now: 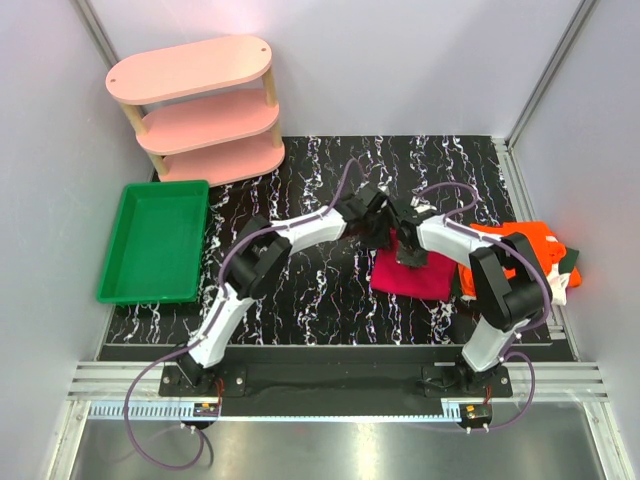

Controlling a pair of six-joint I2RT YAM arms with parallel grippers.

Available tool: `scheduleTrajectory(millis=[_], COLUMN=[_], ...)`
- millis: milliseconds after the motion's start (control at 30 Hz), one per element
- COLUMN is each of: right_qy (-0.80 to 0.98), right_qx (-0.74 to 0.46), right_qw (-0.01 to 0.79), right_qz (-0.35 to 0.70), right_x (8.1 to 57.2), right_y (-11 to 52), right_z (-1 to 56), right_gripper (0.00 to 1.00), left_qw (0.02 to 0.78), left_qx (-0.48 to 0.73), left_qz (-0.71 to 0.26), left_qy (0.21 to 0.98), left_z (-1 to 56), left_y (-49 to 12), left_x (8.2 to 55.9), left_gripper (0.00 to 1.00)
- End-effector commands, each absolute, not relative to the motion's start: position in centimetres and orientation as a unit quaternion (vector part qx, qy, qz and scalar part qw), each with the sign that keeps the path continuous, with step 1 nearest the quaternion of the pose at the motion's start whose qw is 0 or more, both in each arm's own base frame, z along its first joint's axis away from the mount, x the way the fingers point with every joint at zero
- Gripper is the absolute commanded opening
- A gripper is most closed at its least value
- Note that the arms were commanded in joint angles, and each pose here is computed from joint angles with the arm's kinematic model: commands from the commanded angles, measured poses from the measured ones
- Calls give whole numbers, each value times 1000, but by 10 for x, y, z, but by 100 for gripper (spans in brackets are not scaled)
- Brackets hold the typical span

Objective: Fold and stack the t-shirts
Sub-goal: Smooth out wrinkles on the folded tshirt

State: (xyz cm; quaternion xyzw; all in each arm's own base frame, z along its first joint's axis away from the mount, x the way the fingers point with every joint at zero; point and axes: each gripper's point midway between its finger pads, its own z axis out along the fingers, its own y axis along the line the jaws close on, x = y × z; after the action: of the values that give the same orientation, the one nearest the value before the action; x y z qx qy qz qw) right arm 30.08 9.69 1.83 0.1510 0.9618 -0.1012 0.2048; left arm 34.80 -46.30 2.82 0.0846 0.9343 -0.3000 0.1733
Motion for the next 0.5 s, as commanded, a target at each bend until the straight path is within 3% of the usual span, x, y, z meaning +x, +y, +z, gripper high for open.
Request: scheduleTrajectory(millis=[0, 200, 467], right_qy=[980, 985, 986], right_qx=[131, 85, 33], right_qw=[150, 135, 123], right_qz=[1, 68, 105], right_x=[305, 310, 299], right_y=[145, 190, 242], right_z=[-11, -14, -20], right_gripper=[8, 4, 4], left_qw=[134, 132, 143], left_qx=[34, -30, -66], left_qz=[-177, -129, -93], left_qy=[974, 982, 983], left_z=[-17, -19, -14], left_y=[-384, -312, -244], left_x=[330, 330, 328], left_gripper=[24, 16, 22])
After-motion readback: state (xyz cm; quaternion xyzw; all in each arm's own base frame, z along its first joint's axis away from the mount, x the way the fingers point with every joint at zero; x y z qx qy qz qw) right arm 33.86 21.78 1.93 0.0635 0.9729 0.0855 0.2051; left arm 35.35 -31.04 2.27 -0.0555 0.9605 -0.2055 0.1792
